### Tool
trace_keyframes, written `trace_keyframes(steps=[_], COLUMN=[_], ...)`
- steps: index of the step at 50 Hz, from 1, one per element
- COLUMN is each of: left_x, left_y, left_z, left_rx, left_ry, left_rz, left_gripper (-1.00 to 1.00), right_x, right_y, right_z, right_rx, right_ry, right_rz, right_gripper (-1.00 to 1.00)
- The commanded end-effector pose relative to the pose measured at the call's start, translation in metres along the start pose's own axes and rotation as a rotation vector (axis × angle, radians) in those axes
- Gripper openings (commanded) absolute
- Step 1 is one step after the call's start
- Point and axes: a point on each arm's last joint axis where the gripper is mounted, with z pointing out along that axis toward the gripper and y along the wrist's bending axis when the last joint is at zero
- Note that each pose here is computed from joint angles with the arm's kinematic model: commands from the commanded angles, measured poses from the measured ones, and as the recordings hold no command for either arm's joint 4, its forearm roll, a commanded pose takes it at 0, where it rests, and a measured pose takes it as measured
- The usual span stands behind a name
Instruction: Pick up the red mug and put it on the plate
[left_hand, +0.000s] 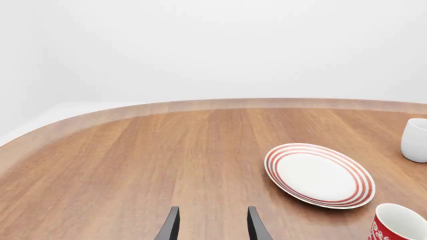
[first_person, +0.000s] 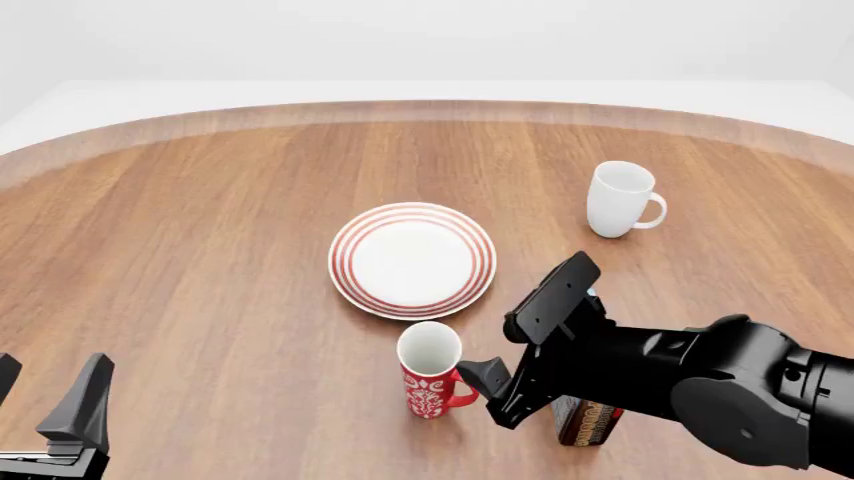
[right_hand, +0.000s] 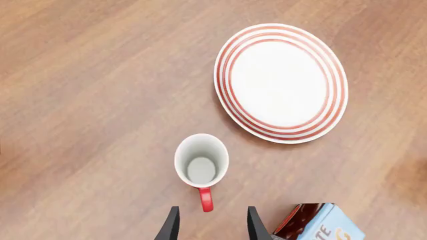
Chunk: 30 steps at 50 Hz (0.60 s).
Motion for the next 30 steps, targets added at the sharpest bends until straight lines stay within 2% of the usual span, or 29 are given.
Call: trace_keyframes(steps=[1,30], left_x=[0.000,0.000], left_y=[0.000,0.000], left_z=[0.000,0.000], left_rx=[0.000,0.000], left_ry=[0.000,0.000], left_rz=[0.000,0.000], left_gripper=[1.00,1.00], right_x=[0.002,0.012], right_y=[-0.002,0.001], right_z=[0.008,0.025], right_rx=[0.006,-0.003], right_ry=[0.011,0.043], right_rz=[0.013,0.036], right_gripper=[1.00,1.00])
